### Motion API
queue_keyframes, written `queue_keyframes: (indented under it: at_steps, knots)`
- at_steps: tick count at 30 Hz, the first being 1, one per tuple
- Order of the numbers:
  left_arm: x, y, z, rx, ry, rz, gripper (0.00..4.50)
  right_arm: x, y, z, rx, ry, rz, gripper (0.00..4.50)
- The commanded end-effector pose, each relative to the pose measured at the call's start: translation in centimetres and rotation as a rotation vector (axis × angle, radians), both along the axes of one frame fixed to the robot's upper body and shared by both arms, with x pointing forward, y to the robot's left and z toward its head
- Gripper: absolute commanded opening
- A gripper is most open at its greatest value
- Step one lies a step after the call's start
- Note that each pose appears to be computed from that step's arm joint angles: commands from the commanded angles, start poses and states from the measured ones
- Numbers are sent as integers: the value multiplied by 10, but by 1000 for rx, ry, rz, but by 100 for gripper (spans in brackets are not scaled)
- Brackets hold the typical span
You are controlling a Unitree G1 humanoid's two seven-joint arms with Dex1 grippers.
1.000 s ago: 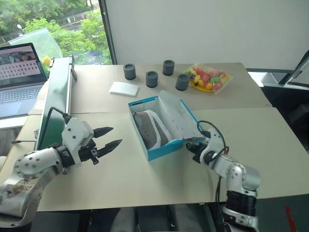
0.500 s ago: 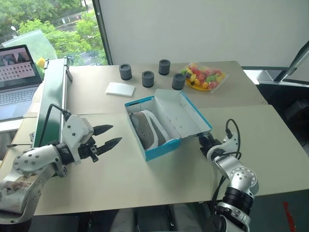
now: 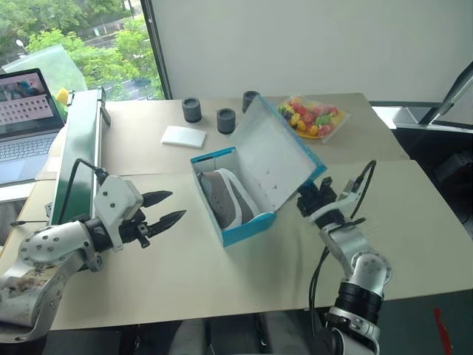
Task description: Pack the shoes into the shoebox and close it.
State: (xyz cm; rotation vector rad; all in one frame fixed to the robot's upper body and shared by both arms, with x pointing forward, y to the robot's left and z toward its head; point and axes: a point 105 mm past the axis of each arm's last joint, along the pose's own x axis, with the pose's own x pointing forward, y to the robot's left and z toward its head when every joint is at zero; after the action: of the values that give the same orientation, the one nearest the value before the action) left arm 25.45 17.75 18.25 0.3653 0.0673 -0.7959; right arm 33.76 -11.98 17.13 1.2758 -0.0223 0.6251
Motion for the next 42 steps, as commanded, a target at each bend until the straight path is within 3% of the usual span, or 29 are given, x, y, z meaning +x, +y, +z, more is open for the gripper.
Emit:
queue_keyframes:
  at_steps: [1, 6, 10, 15, 24, 29, 33, 38, 42]
  knots:
    - [-2, -3, 9, 4, -35, -8, 257, -22, 35, 37, -84, -205, 182, 3]
    - [-2, -3, 8, 5, -33, 1, 257, -28, 94, 36, -670, -366, 351, 3]
    - [-3, -4, 7, 5, -29, 3, 257, -2, 112, 17, -1107, -464, 312, 3]
    - [-3, -6, 5, -1, -31, 10, 257, 27, 127, -6, -1325, -534, 258, 3]
    - [-5, -4, 4, -10, -37, 47, 257, 36, 170, -40, -1420, -594, 372, 3]
    - [-7, -1, 4, -14, -42, 81, 257, 37, 164, -77, -1552, -529, 461, 3]
    - [-11, 1, 3, -13, -48, 104, 257, 36, 157, -88, -1575, -494, 484, 3]
    - [-9, 5, 4, -32, -67, 171, 257, 46, 154, -62, -1469, -466, 413, 3]
    - [-5, 6, 2, -68, -87, 256, 257, 60, 141, 12, -1115, -426, 274, 3]
